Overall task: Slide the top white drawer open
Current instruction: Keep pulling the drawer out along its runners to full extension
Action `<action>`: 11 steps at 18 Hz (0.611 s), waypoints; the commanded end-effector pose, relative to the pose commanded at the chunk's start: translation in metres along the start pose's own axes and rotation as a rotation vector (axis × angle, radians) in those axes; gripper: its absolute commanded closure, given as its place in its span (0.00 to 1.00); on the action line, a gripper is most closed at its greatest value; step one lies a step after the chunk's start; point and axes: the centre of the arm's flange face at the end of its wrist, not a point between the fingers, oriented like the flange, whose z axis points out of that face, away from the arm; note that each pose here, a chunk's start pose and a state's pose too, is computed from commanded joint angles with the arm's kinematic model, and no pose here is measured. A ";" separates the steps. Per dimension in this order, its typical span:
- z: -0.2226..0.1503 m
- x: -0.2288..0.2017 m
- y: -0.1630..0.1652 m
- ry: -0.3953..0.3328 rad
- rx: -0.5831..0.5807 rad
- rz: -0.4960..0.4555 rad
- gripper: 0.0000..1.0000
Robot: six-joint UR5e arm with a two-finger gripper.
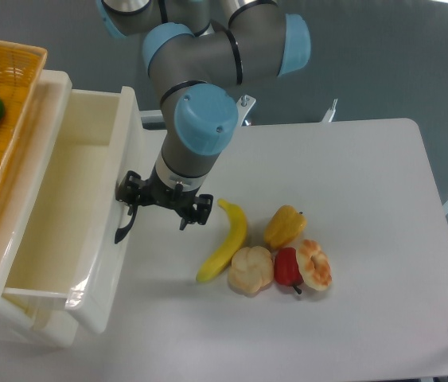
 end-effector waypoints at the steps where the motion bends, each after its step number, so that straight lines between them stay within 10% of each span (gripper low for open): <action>1: 0.001 -0.001 0.000 -0.001 -0.002 0.001 0.00; 11: -0.014 -0.024 0.004 -0.010 0.022 0.003 0.00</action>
